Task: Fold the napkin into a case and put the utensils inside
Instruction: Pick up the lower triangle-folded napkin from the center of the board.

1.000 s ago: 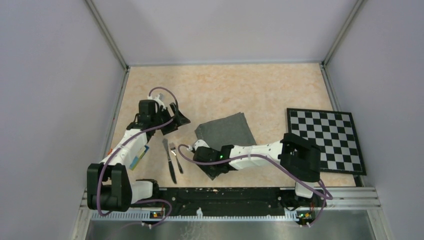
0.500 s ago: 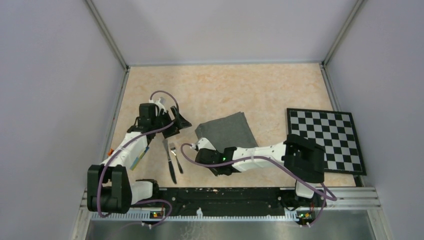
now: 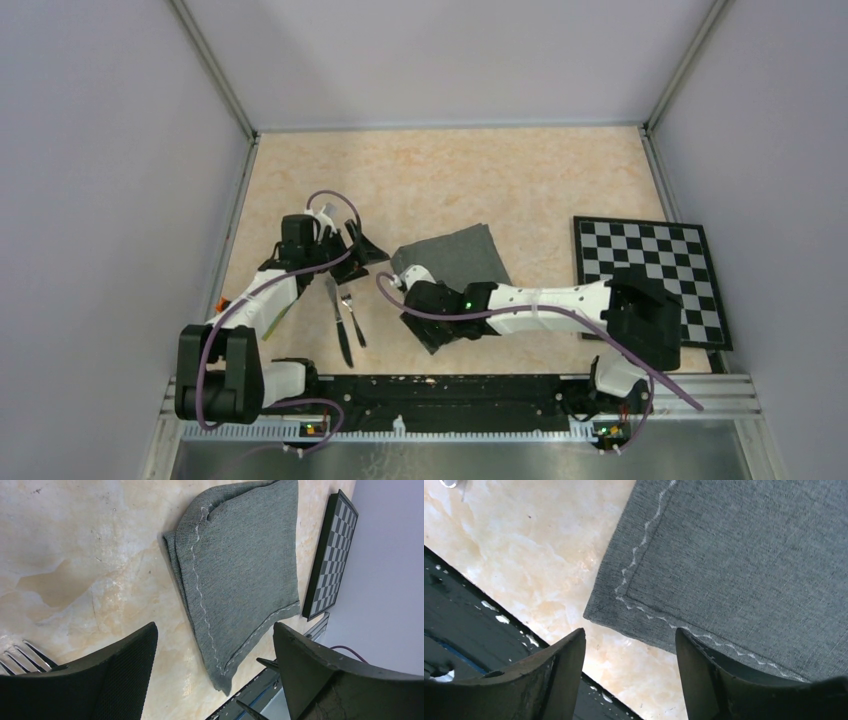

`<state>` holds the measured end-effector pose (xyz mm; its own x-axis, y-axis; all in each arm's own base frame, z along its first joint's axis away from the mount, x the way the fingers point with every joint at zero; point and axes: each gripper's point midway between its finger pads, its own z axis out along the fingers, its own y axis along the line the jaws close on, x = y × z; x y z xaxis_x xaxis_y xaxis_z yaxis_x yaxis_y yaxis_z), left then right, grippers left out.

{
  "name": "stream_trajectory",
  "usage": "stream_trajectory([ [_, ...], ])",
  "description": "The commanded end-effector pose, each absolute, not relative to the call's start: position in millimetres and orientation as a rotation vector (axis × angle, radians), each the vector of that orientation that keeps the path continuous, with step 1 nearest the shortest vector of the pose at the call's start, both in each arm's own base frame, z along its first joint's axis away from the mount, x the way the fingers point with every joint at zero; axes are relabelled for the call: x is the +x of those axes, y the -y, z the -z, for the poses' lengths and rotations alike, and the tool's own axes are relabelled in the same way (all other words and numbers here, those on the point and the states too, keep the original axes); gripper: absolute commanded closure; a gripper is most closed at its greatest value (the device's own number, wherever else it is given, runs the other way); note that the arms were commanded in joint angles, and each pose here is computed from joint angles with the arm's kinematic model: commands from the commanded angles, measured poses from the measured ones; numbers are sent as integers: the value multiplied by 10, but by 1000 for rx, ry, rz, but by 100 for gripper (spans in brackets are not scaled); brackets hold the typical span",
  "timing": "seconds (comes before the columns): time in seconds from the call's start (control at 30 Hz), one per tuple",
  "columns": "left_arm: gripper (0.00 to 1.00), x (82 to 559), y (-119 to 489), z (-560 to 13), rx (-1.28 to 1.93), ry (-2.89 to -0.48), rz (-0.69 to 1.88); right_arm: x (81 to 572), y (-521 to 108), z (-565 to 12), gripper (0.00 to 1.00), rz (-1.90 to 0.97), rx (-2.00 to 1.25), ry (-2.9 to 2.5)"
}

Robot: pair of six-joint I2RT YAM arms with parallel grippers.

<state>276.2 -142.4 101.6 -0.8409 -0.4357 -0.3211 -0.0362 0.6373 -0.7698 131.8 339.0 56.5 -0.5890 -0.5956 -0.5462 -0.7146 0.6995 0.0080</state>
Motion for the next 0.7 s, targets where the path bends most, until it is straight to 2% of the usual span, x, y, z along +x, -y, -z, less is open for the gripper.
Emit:
stream_trajectory([
  [0.0,11,2875,1392,-1139,-321,-2316,1074,1267,-3554,-720,33,-269,-1008,-2439],
  [0.1,11,2881,1391,-1122,-318,-2318,1072,1219,-3581,-634,34,-150,-992,-2492],
  [0.2,10,2877,1382,-1087,-314,-2323,1063,1206,-3606,-559,48,-95,-964,-2538],
  [0.37,10,2874,1343,-993,-311,-2343,1027,1184,-3682,-450,59,-88,-972,-2570],
  [0.53,10,2868,1339,-953,-306,-2345,1030,1197,-3704,-336,59,-53,-985,-2579],
  [0.67,10,2868,1328,-934,-307,-2344,1029,1162,-3690,-180,53,-50,-996,-2597],
])
